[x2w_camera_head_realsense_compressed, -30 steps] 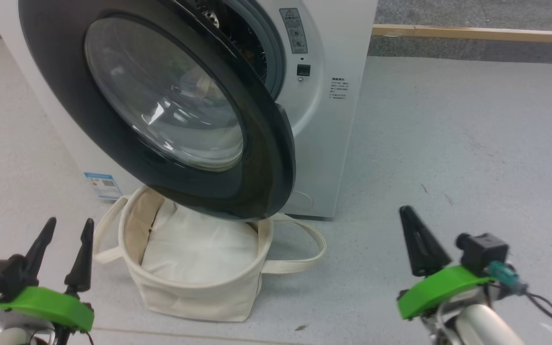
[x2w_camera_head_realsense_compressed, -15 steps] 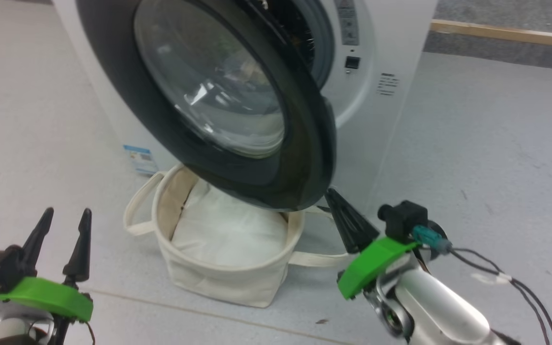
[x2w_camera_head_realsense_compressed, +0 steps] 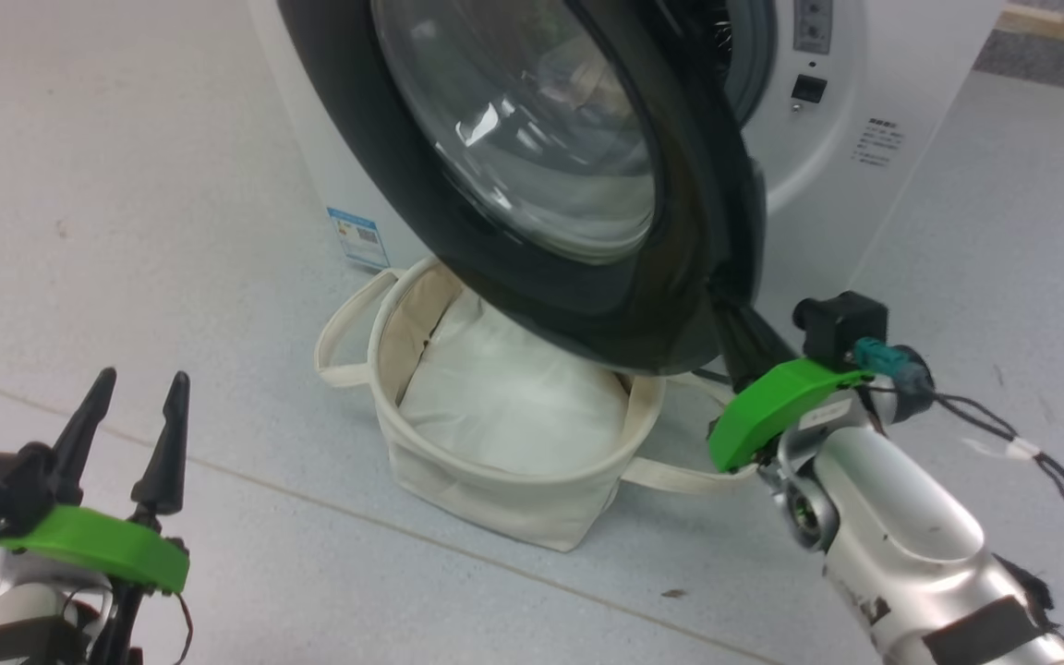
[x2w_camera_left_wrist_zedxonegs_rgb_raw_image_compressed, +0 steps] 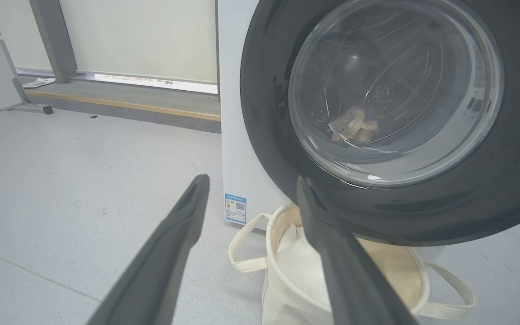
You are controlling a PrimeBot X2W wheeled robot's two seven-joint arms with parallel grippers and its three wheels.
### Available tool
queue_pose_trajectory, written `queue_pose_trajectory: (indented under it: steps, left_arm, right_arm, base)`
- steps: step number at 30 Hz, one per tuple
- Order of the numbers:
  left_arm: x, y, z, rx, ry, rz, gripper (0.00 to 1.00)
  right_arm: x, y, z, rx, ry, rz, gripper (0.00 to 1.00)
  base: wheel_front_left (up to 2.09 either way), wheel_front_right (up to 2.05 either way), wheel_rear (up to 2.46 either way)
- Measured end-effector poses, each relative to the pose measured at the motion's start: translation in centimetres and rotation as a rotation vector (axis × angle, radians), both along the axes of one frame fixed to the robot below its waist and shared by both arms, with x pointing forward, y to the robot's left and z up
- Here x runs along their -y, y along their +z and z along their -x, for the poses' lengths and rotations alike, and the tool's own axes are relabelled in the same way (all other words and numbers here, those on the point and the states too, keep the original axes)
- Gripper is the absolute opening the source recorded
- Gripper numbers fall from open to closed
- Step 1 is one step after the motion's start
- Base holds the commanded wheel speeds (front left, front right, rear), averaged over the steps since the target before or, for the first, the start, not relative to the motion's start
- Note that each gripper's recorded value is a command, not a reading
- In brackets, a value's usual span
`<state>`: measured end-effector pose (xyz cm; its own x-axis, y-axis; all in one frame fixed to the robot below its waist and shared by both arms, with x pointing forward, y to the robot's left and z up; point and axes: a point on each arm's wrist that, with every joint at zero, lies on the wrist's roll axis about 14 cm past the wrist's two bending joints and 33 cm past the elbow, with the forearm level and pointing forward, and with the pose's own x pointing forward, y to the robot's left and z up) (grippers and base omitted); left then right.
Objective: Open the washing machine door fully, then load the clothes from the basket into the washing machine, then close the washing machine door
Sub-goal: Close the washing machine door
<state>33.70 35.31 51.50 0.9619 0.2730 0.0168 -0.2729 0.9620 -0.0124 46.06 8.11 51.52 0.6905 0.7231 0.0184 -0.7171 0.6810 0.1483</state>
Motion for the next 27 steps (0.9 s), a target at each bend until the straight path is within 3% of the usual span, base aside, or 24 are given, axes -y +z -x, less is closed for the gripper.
queue_pose_trajectory:
  steps: [16, 27]
  left_arm:
    - [0.2, -1.2, -3.6, -0.072, -0.038, -0.065, 1.0]
    - [-0.1, -2.3, -5.2, -0.102, -0.028, -0.07, 1.0]
  right_arm:
    - [6.1, -0.4, -10.9, 0.036, -0.231, -0.024, 0.0]
    - [6.3, 0.5, -15.7, 0.094, -0.259, -0.045, 0.0]
  base:
    - [0.0, 0.0, 0.0]
    - [0.0, 0.0, 0.0]
